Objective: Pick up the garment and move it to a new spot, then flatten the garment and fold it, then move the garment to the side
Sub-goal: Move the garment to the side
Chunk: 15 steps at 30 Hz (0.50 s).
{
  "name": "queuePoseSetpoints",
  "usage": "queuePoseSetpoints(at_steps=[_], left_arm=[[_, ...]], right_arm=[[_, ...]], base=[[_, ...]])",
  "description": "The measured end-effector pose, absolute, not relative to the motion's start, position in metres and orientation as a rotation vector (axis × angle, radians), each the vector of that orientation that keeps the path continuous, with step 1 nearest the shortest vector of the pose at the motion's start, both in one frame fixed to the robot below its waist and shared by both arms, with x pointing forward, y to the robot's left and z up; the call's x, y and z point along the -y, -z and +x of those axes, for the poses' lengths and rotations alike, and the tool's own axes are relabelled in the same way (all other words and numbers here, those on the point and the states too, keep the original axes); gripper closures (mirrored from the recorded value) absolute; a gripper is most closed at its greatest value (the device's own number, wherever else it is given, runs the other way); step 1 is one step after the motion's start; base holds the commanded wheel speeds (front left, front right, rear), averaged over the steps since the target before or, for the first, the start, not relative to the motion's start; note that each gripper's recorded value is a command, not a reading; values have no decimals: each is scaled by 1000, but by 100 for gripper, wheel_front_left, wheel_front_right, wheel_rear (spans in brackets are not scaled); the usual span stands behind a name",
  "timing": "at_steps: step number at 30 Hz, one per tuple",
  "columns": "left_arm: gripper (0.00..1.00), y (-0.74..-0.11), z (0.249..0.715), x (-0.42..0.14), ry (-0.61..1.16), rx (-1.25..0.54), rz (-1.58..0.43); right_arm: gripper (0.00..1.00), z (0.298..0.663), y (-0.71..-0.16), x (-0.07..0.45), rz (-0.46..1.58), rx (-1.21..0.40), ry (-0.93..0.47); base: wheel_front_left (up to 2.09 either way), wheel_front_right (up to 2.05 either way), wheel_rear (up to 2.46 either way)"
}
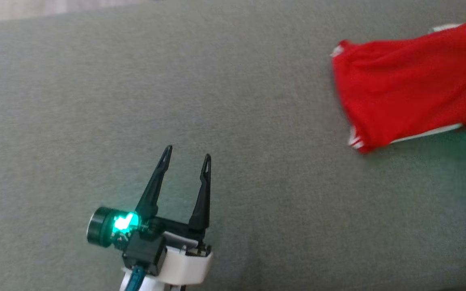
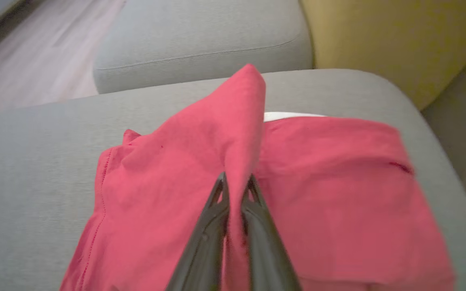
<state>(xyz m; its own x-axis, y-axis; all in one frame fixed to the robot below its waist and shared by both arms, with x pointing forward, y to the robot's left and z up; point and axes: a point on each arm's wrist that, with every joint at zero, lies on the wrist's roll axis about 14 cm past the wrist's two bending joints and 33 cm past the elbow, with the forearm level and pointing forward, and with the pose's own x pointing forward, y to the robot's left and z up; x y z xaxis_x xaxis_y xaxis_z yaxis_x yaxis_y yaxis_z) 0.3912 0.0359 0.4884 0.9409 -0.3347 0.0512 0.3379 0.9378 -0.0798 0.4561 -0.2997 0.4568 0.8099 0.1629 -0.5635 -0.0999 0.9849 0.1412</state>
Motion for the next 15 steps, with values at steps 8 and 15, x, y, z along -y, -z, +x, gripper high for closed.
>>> queuePoseSetpoints(at_steps=[8, 15], left_arm=[[0, -466, 411, -13, 408, 0, -103], [0, -464, 419, -13, 408, 4, -103]], right_arm=[[100, 460, -478, 380, -31, -610, 22], [100, 458, -480, 410, -105, -624, 93]], base=[[0, 0, 0], [0, 0, 0]])
